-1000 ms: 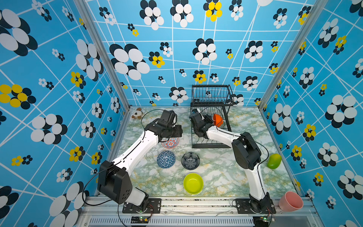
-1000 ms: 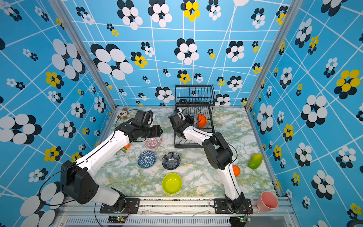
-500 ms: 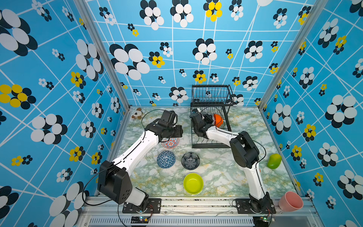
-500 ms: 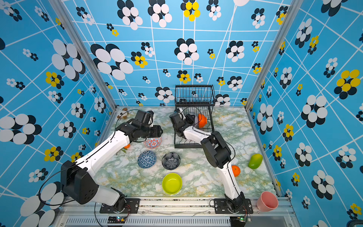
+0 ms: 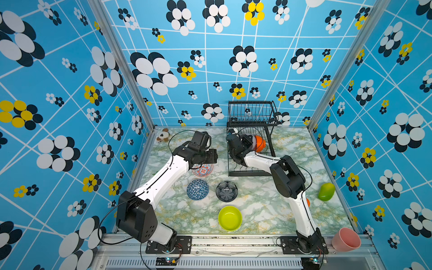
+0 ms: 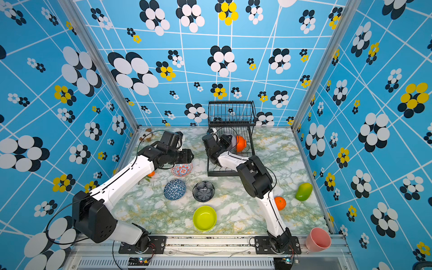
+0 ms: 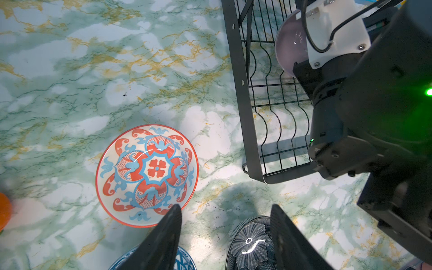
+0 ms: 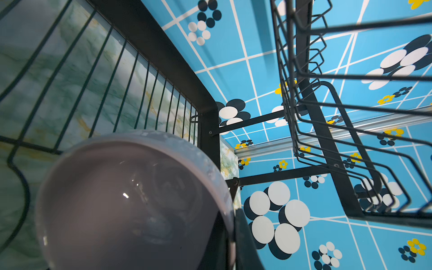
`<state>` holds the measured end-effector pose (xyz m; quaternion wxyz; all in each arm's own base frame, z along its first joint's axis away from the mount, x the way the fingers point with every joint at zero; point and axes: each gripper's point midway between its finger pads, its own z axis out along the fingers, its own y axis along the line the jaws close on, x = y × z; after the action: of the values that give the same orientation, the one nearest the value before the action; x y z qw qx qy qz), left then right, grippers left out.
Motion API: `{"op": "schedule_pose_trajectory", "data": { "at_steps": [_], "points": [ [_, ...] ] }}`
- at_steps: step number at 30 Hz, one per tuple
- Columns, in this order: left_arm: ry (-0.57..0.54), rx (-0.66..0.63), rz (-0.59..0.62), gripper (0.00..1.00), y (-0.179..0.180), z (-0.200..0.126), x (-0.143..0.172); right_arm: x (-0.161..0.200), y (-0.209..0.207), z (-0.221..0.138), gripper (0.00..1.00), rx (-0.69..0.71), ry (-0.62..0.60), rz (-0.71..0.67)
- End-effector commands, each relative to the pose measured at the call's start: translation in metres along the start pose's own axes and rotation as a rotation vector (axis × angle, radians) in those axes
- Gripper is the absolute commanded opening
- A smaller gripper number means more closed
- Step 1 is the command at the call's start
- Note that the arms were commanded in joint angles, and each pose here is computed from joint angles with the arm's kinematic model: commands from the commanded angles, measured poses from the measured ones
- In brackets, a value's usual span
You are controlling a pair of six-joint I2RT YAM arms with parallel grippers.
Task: Load bowls into a dish rack
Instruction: Place the bowl in the dish rack.
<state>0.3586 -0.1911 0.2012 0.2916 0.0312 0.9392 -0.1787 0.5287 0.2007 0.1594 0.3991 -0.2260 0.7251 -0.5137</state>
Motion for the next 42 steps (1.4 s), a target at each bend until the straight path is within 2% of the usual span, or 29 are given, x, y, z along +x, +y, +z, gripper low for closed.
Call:
{"op": "schedule_pose_trajectory", "data": {
  "at_steps": [1, 15, 27, 42],
  "points": [
    [0.018, -0.005, 0.011, 0.63, 0.000, 0.006, 0.007, 0.003, -0.020, 0.004, 0.00, 0.075, 0.031, 0.056],
    [0.020, -0.005, 0.015, 0.63, -0.001, 0.006, 0.008, 0.012, -0.011, 0.013, 0.00, 0.095, 0.057, 0.002],
    [0.021, -0.007, 0.016, 0.63, -0.001, 0.007, 0.008, 0.005, -0.004, 0.017, 0.00, 0.156, 0.048, -0.068],
    [0.021, -0.008, 0.019, 0.63, -0.002, 0.007, 0.008, 0.004, 0.015, 0.012, 0.00, 0.148, 0.040, -0.130]
  ]
}}
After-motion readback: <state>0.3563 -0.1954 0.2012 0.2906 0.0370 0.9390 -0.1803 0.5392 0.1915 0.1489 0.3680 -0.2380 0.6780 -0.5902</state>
